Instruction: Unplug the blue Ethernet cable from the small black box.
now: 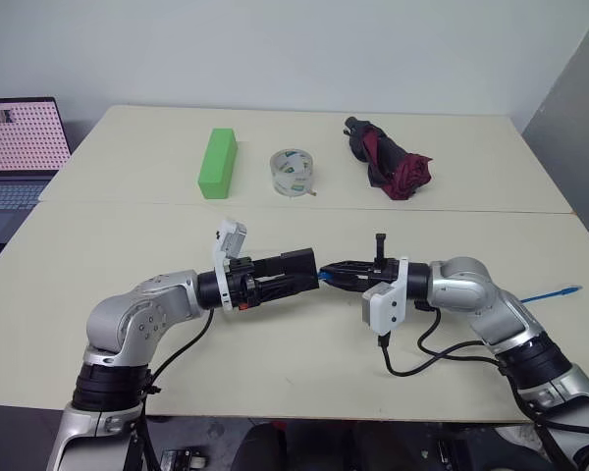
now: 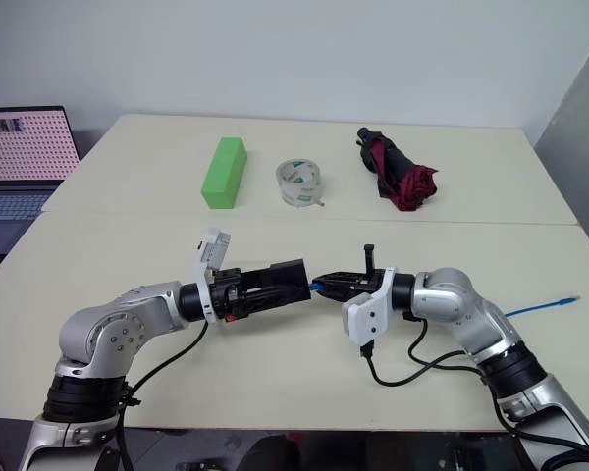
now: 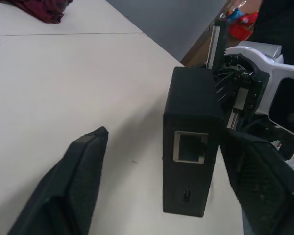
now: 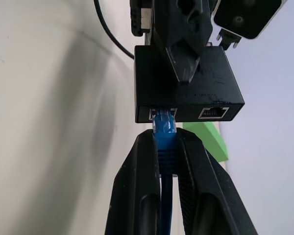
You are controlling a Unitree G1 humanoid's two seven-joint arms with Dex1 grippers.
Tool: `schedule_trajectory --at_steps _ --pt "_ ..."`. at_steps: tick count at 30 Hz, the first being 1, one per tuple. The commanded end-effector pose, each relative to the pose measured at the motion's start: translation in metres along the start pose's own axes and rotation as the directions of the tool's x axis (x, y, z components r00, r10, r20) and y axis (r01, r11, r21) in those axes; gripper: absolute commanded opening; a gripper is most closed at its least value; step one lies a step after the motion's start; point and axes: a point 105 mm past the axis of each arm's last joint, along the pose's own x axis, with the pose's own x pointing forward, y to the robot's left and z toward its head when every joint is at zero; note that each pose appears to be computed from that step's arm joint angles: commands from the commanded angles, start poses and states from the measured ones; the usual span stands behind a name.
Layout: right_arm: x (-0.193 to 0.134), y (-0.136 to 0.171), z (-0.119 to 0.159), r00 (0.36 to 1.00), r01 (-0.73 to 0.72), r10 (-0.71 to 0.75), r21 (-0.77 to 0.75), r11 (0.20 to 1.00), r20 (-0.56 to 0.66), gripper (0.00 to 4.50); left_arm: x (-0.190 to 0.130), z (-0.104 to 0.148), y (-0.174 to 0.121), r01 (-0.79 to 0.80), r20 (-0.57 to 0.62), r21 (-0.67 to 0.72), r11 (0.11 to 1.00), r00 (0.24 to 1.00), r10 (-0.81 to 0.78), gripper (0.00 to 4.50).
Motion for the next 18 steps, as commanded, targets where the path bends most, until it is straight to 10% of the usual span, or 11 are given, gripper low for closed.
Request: schedule_trajectory --at_steps 1,11,16,18 --pt "-0.0016 -0.0143 0.0065 0.999 0.047 -0.046 -0.056 0.997 0.025 0.17 -0.0011 0.0112 -0.0072 0.029 0.032 0.03 0.999 0.999 -0.03 2.84" --pt "0.0001 -0.0148 0.0093 0.998 0.045 -0.042 -0.076 0.996 0.04 0.17 -0.0015 0.0099 -0.0077 0.03 0.025 0.035 0.999 0.999 -0.031 0.8" --pt "0.0001 -0.0112 0.0097 0.999 0.012 -0.007 -0.1 0.995 0.046 0.17 -0.0015 0.0098 -0.0081 0.035 0.021 0.034 0.999 0.999 -0.035 0.78" --pt "-0.0017 -0.0116 0.01 0.999 0.004 0.001 -0.085 0.996 0.052 0.87 -0.0015 0.0102 -0.0079 0.036 0.02 0.035 0.999 0.999 -0.037 0.78"
